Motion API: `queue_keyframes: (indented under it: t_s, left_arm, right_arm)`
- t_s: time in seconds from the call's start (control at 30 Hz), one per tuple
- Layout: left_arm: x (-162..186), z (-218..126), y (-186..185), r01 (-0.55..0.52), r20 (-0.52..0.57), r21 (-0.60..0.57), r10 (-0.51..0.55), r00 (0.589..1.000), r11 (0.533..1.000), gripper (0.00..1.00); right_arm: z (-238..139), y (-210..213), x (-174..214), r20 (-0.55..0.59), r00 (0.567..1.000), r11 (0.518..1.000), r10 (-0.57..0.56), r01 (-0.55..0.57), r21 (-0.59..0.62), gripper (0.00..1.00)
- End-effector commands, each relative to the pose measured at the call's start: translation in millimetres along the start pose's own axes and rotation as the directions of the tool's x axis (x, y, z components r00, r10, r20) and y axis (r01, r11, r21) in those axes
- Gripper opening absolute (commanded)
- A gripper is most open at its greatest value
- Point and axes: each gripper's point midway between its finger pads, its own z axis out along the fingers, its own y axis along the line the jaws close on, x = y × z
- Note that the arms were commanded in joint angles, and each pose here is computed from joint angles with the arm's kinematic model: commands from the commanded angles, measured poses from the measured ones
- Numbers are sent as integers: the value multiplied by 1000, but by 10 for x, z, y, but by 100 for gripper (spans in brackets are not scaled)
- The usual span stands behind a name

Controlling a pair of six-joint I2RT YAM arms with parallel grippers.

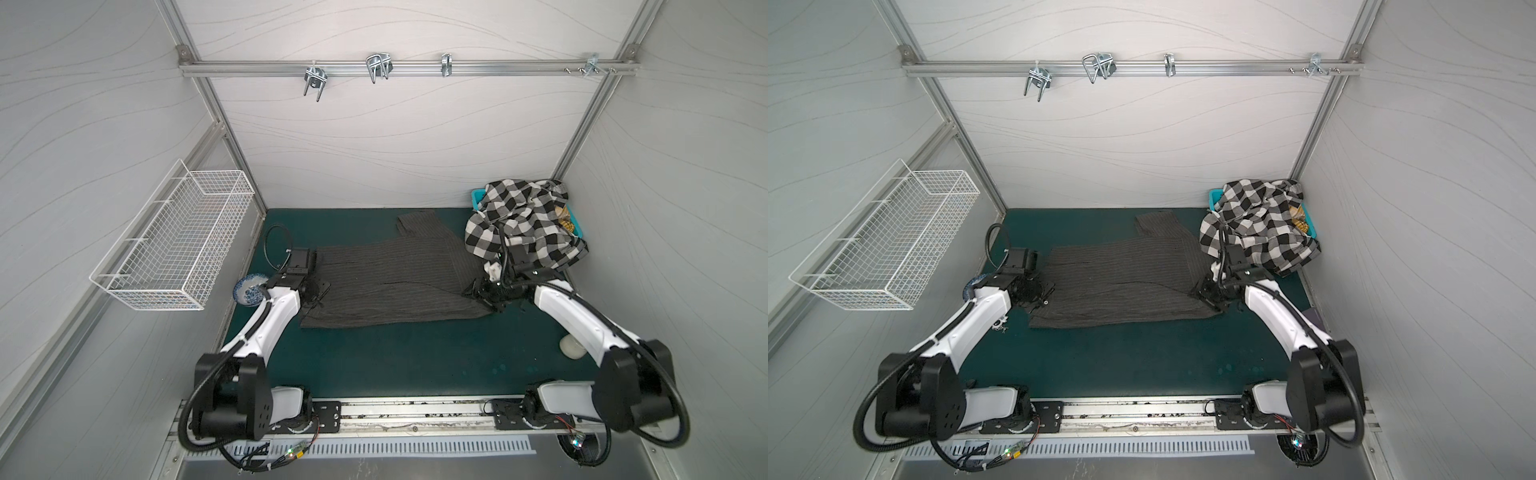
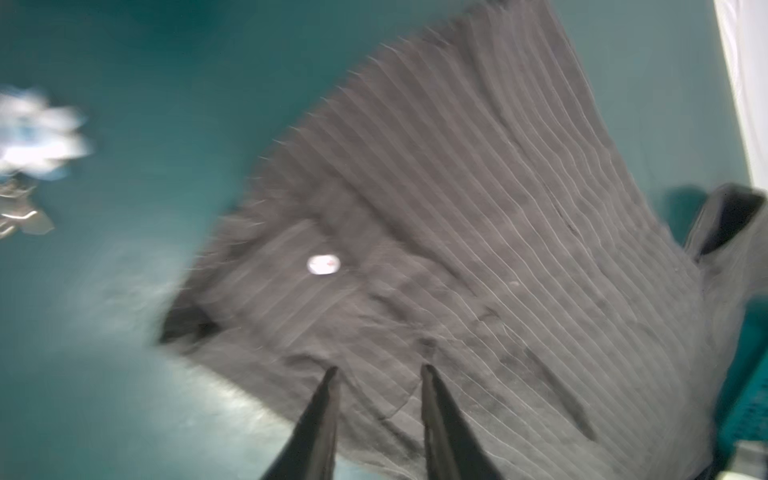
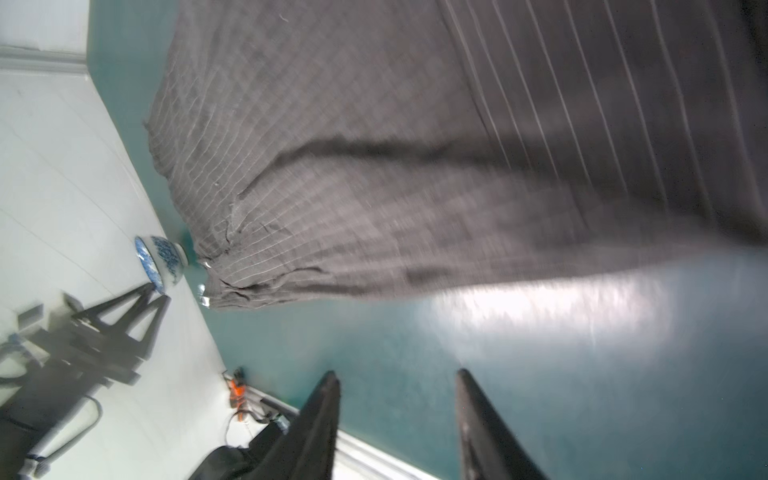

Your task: Fold and stack the long sleeve shirts

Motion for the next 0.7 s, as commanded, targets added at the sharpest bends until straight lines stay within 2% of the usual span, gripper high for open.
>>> queue_keyframes:
  t_s: [0.0,0.13,0.27,0.37,0.43,0.5,0.67]
  left_arm:
    - [60,287,-157,-17,-95,-15,16,995,1000,16]
    - [188,556,-105,-13,-170,-61,2,985,998,7]
    - [349,683,143,4,-201,-132,-31,979,991,2]
    - [473,721,323,0,-228,-179,-41,973,984,0]
    - [552,720,418,-8,-246,-192,-40,968,981,0]
    - [668,689,523,-12,-275,-199,-44,960,980,0]
    - [926,496,783,-51,-328,-189,-14,945,981,0]
  right_arm:
    - [331,-246,-98,-86,996,990,-21,33,135,30]
    - [570,-316,-213,-118,993,984,-22,42,171,29]
    - [727,-580,-113,-183,983,965,26,23,262,36]
    - [772,-792,71,-234,969,951,81,-5,310,43]
    - [767,-865,249,-288,950,948,123,-27,317,42]
    - [736,-852,466,-327,933,960,152,-61,273,41]
    - [534,-928,907,-353,920,966,171,-85,246,44]
